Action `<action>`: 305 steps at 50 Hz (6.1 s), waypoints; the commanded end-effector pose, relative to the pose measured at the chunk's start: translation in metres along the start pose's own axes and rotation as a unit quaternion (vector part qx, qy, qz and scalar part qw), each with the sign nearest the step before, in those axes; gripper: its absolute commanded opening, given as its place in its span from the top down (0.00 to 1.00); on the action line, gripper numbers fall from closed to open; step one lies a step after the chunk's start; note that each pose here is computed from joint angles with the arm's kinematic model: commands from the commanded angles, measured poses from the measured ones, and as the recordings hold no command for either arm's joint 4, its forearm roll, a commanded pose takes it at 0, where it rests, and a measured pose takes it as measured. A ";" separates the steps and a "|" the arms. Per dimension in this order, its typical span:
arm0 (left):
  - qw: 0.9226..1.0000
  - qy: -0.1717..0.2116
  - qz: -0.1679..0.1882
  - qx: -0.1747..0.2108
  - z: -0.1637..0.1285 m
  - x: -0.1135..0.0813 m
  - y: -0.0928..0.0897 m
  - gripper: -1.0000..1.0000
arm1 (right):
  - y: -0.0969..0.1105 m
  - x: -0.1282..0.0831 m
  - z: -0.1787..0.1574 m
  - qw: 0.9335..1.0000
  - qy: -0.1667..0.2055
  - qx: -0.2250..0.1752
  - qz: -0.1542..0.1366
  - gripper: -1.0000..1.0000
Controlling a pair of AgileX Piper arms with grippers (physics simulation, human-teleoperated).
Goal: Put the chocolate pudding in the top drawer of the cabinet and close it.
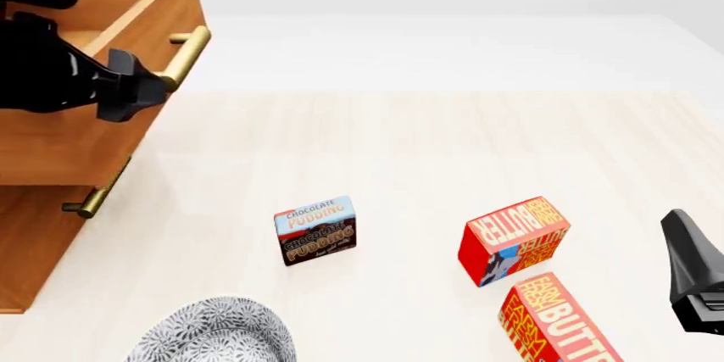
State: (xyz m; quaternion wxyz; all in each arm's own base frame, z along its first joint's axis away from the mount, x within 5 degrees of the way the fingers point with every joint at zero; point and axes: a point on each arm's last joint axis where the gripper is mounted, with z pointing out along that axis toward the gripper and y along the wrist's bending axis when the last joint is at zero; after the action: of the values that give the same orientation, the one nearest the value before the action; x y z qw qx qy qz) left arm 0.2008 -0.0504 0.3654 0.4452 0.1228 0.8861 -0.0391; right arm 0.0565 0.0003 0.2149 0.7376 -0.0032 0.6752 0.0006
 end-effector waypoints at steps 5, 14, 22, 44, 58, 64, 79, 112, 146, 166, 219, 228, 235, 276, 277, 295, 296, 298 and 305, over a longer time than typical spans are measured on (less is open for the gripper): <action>0.996 0.070 0.036 0.040 0.054 0.021 -0.019 0.00 | 0.000 0.000 0.000 1.000 0.000 0.000 0.000 0.00; 0.995 0.075 0.042 0.050 0.058 0.024 -0.027 0.00 | 0.000 0.000 0.000 1.000 0.000 0.000 0.000 0.00; 0.994 0.077 0.047 0.059 0.063 0.023 -0.033 0.00 | 0.000 0.000 0.000 1.000 0.000 0.000 0.000 0.00; 0.991 0.074 0.072 0.086 0.066 0.015 -0.053 0.00 | 0.000 0.000 0.000 1.000 0.000 0.000 0.000 0.00; 0.989 0.076 0.085 0.091 0.069 0.015 -0.056 0.00 | 0.000 0.000 0.000 1.000 0.000 0.000 0.000 0.00; 0.991 0.066 0.082 0.084 0.056 0.007 -0.049 0.00 | 0.000 0.000 0.000 1.000 0.000 0.000 0.000 0.00; 0.994 0.013 0.082 0.072 0.004 -0.025 -0.035 0.00 | 0.000 0.000 0.000 1.000 0.000 0.000 0.000 0.00; 0.987 -0.074 0.130 0.065 -0.073 -0.050 -0.025 0.00 | 0.000 0.000 0.000 1.000 0.000 0.000 0.000 0.00; 0.952 -0.090 0.251 0.151 -0.044 -0.042 -0.076 0.00 | 0.000 0.000 0.000 1.000 0.000 0.000 -0.001 0.00; 0.938 -0.078 0.286 0.180 -0.027 -0.030 -0.097 0.00 | 0.000 0.000 0.000 1.000 0.000 0.000 -0.001 0.00; 0.937 0.001 0.290 0.196 0.064 0.025 -0.128 0.00 | 0.000 0.000 0.000 1.000 0.000 0.000 -0.001 0.00; 0.940 0.008 0.286 0.186 0.075 0.030 -0.123 0.00 | 0.000 0.000 0.000 1.000 0.000 0.000 -0.001 0.00; 0.942 0.007 0.286 0.173 0.084 0.035 -0.115 0.00 | 0.000 0.000 0.000 1.000 0.000 0.000 -0.001 0.00; 0.948 0.048 0.264 0.169 0.141 0.051 -0.127 0.00 | 0.000 0.000 0.000 1.000 0.000 -0.001 -0.001 0.00; 0.948 0.052 0.262 0.172 0.143 0.053 -0.130 0.00 | 0.000 0.000 0.000 1.000 0.000 0.000 -0.001 0.00; 0.948 0.070 0.252 0.182 0.154 0.066 -0.143 0.00 | 0.000 0.000 0.000 1.000 -0.001 0.000 -0.001 0.00; 0.948 0.073 0.250 0.183 0.156 0.067 -0.145 0.00 | 0.000 0.000 0.000 1.000 0.000 0.000 -0.001 0.00; 0.948 0.075 0.247 0.184 0.157 0.068 -0.146 0.00 | 0.000 0.000 0.000 1.000 0.000 0.000 -0.001 0.00; 0.950 0.081 0.241 0.183 0.160 0.073 -0.146 0.00 | 0.000 0.000 0.000 1.000 0.000 0.000 -0.001 0.00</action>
State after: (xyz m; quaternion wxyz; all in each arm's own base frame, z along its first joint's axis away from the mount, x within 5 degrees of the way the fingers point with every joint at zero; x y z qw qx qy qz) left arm 0.2480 -0.2055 0.2214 0.3506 0.4272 0.8299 -0.0772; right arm 0.0564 0.0004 0.2150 0.7380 -0.0044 0.6748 0.0005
